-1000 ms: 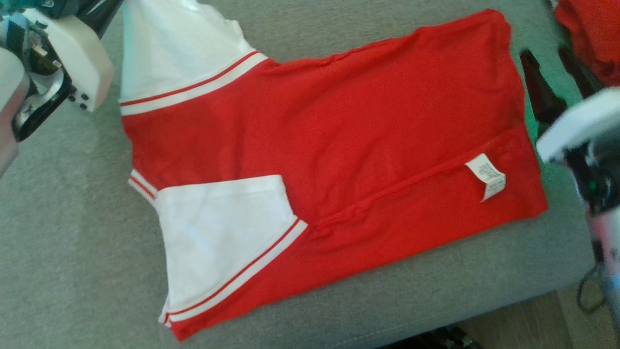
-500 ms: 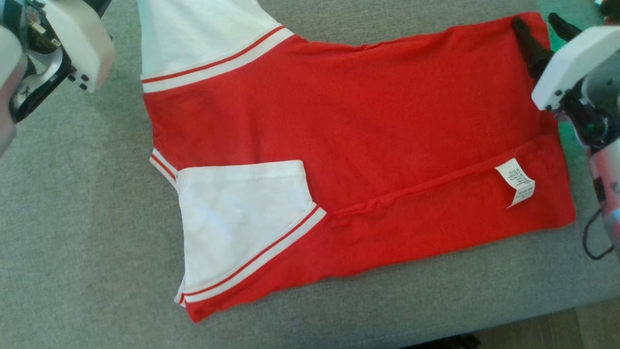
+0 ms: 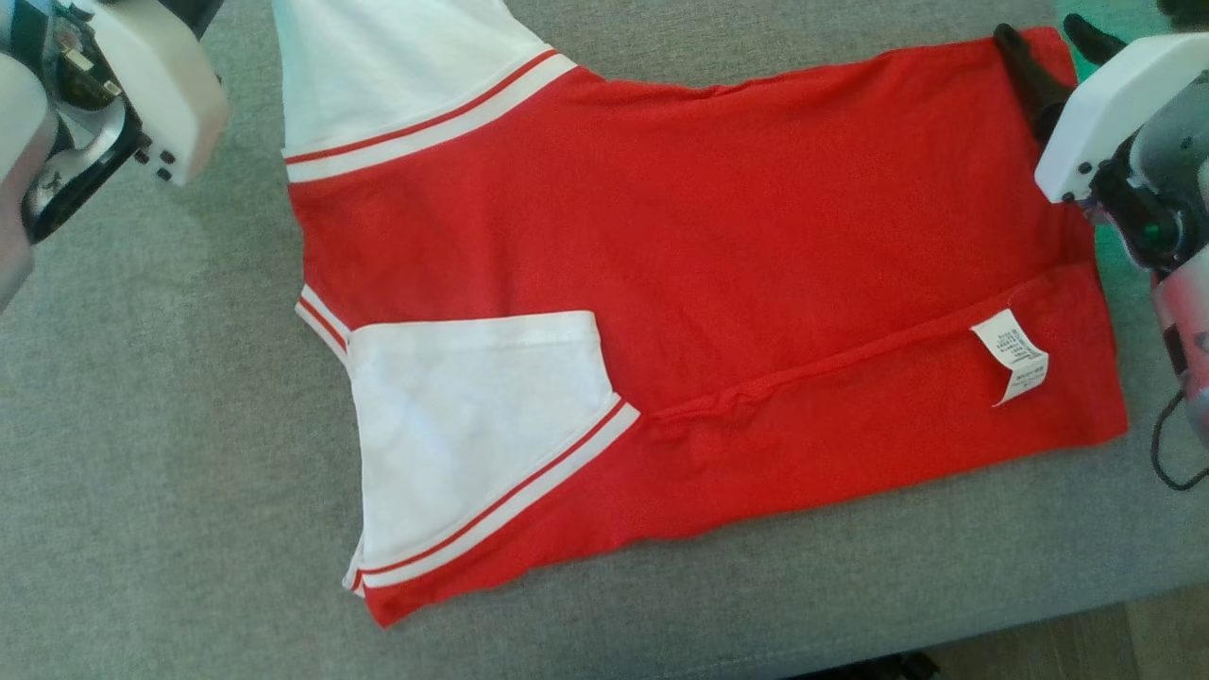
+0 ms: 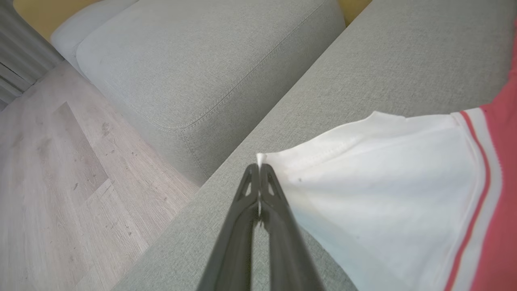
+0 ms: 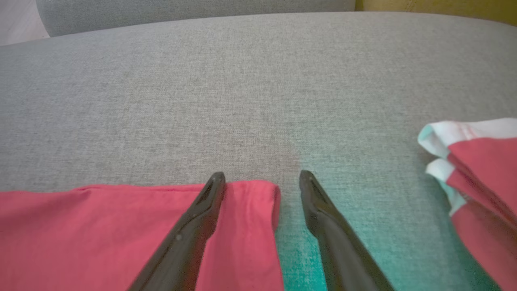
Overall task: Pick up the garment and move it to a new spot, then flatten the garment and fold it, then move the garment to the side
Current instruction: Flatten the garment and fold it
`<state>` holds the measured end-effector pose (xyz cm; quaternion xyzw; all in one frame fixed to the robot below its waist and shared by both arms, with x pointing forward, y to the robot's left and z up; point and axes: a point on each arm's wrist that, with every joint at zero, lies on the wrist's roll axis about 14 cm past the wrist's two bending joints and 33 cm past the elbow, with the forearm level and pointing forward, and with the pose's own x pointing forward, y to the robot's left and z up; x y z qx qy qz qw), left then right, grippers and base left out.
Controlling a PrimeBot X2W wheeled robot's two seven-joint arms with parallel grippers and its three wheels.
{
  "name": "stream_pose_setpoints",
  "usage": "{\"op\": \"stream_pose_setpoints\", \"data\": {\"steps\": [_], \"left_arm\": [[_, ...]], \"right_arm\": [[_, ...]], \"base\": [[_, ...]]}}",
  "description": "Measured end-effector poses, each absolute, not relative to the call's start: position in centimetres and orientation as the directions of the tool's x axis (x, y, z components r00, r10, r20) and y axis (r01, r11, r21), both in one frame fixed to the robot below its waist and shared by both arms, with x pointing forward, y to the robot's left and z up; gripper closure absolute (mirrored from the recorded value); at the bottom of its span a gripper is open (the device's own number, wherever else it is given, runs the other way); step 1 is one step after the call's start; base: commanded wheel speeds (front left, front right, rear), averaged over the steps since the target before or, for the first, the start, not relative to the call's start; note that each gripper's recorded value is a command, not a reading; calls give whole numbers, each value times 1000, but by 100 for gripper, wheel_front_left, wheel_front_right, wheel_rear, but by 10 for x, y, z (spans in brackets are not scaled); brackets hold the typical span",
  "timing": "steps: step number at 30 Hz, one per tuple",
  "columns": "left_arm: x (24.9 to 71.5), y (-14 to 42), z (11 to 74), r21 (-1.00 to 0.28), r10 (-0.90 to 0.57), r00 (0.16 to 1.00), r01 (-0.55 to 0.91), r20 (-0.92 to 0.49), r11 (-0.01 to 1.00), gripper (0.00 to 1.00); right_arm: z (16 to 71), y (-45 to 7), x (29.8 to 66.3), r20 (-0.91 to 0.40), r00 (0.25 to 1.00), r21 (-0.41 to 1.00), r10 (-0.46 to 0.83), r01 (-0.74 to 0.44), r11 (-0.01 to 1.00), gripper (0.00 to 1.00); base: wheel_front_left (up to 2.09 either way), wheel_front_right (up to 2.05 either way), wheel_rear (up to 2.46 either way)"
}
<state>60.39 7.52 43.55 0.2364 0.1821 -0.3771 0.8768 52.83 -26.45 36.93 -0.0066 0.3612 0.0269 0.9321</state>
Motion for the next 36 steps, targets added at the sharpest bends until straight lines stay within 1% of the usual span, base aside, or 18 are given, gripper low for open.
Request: {"op": "stream_pose_setpoints", "data": {"steps": [3, 5, 8, 11, 13, 14, 16, 17, 18, 27, 32, 36], "left_arm": [[603, 76, 433, 277, -573, 647, 749, -503, 602, 100], [603, 76, 433, 278, -572, 646, 749, -505, 601, 100], [602, 77, 433, 278, -571, 647, 749, -506, 602, 100], [602, 78, 433, 279, -569, 647, 748, -508, 602, 100], [602, 78, 433, 280, -569, 647, 748, -507, 601, 100], [602, 78, 433, 280, -569, 647, 748, -507, 601, 100], [602, 78, 434, 281, -569, 648, 748, -506, 601, 100], [602, 78, 435, 282, -570, 649, 747, -504, 601, 100], [602, 78, 435, 282, -571, 649, 747, -503, 602, 100], [602, 76, 441, 288, -588, 659, 744, -469, 603, 100], [605, 72, 452, 320, -618, 671, 740, -410, 592, 100], [615, 65, 477, 377, -647, 699, 713, -305, 591, 100]], "right_arm": [[368, -269, 530, -679, 733, -4, 32, -47, 999, 5], [368, -271, 530, -685, 728, -8, 26, -44, 999, 7], [364, -273, 528, -705, 709, -19, 17, -42, 999, 20], [361, -274, 526, -720, 694, -21, 14, -41, 999, 22], [362, -274, 526, -720, 694, -21, 14, -42, 999, 30], [362, -274, 526, -720, 694, -22, 14, -44, 999, 47], [362, -273, 525, -724, 690, -22, 16, -46, 999, 64], [362, -272, 525, -724, 690, -20, 18, -47, 999, 83], [362, -272, 525, -724, 689, -20, 20, -49, 999, 99], [367, -271, 527, -718, 695, -22, 27, -62, 998, 100], [381, -275, 537, -656, 755, -17, 23, -45, 999, 100], [391, -279, 545, -605, 796, 2, 17, -20, 1000, 100]], "base": [[0, 0, 0], [0, 0, 0], [0, 0, 0], [0, 0, 0], [0, 0, 0], [0, 0, 0], [0, 0, 0], [0, 0, 0], [0, 0, 0], [0, 0, 0], [0, 0, 0], [0, 0, 0]]}}
